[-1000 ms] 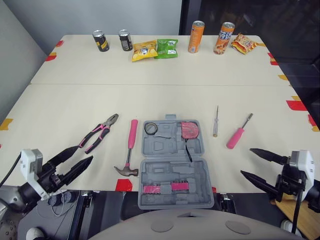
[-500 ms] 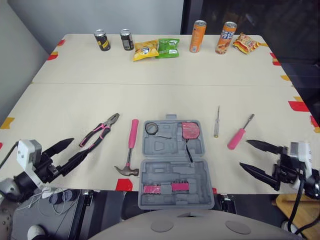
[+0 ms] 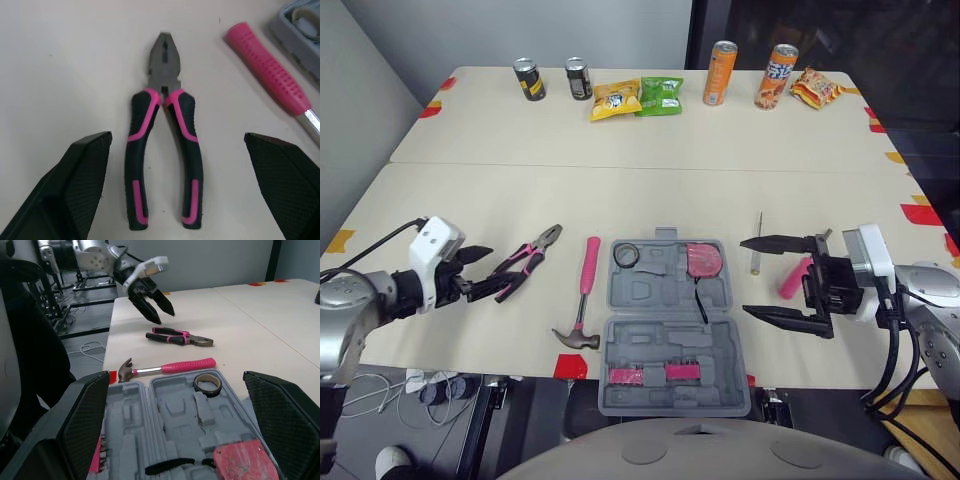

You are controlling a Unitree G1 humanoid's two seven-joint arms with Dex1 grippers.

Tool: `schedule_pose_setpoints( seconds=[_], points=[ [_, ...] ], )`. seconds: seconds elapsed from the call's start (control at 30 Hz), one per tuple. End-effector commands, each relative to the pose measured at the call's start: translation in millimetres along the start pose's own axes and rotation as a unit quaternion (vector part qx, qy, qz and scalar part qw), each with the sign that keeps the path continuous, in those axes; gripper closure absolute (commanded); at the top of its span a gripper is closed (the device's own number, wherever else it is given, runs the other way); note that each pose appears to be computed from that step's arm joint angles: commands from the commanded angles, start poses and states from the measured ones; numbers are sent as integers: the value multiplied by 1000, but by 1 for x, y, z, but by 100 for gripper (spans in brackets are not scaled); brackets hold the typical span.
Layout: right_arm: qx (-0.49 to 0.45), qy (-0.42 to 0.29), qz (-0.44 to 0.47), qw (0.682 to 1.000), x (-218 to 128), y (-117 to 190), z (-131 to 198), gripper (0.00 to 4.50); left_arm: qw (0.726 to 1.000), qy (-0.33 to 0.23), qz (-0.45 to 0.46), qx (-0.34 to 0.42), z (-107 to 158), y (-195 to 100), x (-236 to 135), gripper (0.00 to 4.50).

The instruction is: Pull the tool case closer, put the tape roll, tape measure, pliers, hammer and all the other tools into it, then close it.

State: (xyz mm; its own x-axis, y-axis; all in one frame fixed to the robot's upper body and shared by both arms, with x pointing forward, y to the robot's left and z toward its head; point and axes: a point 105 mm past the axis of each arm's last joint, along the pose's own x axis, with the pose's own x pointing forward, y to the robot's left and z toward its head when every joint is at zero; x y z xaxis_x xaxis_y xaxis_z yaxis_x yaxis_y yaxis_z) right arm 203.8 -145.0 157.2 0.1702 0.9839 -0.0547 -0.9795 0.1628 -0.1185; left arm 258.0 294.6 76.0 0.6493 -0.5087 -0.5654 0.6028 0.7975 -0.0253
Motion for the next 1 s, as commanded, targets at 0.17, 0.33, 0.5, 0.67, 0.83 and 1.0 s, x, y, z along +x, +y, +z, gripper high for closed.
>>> schedule_pose_setpoints(
  seconds=[0.17, 0.33, 0.5, 0.67, 0.83, 1.0],
  points=[
    [-28, -11, -11, 999, 7, -2, 20, 1, 999, 40, -6, 30, 4, 13, 23, 0],
    [-27, -15, -24, 999, 7, 1, 25, 1, 997, 55, -25, 41, 5, 12, 39, 0],
    [-27, -15, -36, 999, 7, 2, 28, 1, 995, 78, -28, 56, 0, 15, 52, 0],
    [-25, -12, -43, 999, 7, 4, 27, 0, 992, 101, -44, 60, -7, 8, 60, 55],
    [-23, -9, -47, 999, 7, 5, 26, 0, 990, 111, -48, 68, -14, 3, 59, 210],
    [-20, -7, -46, 999, 9, 3, 23, 0, 991, 98, -54, 71, -17, -2, 58, 210]
  ],
)
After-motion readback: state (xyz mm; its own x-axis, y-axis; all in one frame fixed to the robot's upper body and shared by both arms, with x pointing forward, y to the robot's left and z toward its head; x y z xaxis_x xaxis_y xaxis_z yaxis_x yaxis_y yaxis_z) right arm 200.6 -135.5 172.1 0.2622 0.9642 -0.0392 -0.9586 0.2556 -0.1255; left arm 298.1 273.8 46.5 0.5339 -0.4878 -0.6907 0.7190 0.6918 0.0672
